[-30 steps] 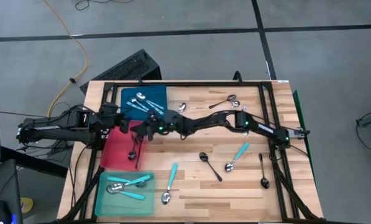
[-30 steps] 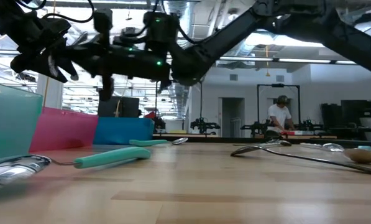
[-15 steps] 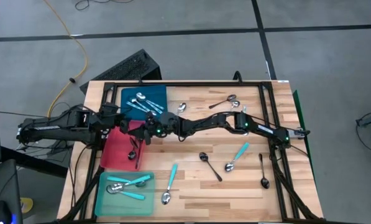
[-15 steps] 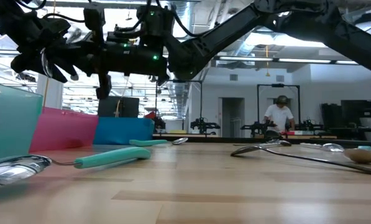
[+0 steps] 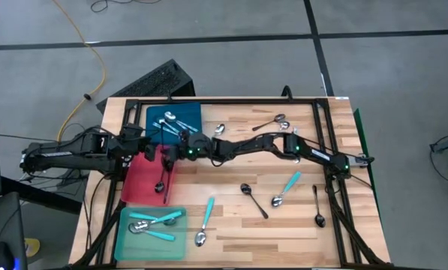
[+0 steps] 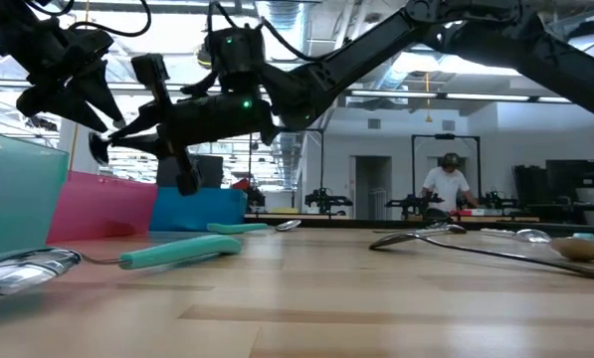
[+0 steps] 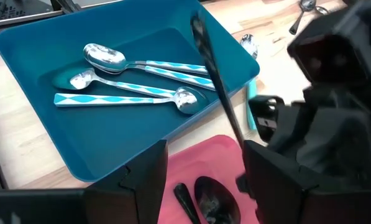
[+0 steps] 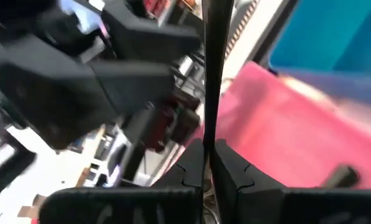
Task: Sort silverware by color (type)
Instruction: Put the black spoon into the red bin
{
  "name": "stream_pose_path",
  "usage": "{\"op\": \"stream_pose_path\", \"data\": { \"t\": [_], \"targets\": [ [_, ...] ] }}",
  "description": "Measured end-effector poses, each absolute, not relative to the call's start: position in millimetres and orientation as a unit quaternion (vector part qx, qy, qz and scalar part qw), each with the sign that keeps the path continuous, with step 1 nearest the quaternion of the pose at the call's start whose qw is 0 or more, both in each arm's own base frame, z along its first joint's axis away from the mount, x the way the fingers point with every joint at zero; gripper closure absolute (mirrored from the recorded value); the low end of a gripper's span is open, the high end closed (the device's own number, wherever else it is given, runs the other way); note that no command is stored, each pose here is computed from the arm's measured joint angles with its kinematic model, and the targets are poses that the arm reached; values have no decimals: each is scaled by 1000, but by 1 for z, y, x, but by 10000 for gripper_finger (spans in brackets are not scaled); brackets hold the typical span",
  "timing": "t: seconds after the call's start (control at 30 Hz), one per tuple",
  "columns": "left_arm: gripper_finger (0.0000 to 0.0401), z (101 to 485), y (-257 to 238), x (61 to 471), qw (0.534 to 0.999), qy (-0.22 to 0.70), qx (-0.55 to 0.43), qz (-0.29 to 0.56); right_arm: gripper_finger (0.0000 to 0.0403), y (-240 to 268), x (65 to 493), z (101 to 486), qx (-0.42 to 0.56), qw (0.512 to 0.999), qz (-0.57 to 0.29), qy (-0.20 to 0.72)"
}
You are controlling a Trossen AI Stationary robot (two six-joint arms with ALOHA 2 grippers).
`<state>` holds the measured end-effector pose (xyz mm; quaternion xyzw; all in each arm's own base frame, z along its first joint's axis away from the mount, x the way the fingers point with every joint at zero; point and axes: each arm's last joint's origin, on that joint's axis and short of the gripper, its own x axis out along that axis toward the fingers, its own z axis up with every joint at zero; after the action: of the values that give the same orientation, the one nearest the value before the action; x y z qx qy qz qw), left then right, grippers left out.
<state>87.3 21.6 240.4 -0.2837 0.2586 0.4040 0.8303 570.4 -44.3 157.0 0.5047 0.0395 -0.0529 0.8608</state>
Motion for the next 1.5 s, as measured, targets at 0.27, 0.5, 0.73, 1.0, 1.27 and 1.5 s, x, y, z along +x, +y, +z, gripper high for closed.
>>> {"op": "stream_pose_path", "data": {
  "t": [0.27, 0.5, 0.73, 1.0, 1.27, 1.5],
  "targets": [
    [207, 240, 22, 87, 830, 257, -281, 407, 369, -23, 570, 148, 500, 860, -59, 87],
    [207, 240, 22, 87, 830, 257, -280, 407, 368, -23, 570, 147, 497, 861, -59, 94],
    [207, 240, 22, 87, 830, 257, -280, 407, 368, -23, 569, 143, 488, 863, -61, 118],
    [207, 240, 22, 87, 830, 257, -279, 408, 368, -21, 569, 143, 463, 876, -57, 122],
    [207, 240, 22, 87, 830, 257, -279, 408, 358, -20, 569, 141, 451, 881, -57, 130],
    [207, 241, 22, 87, 830, 257, -279, 408, 356, -20, 569, 141, 451, 881, -56, 131]
  ]
}}
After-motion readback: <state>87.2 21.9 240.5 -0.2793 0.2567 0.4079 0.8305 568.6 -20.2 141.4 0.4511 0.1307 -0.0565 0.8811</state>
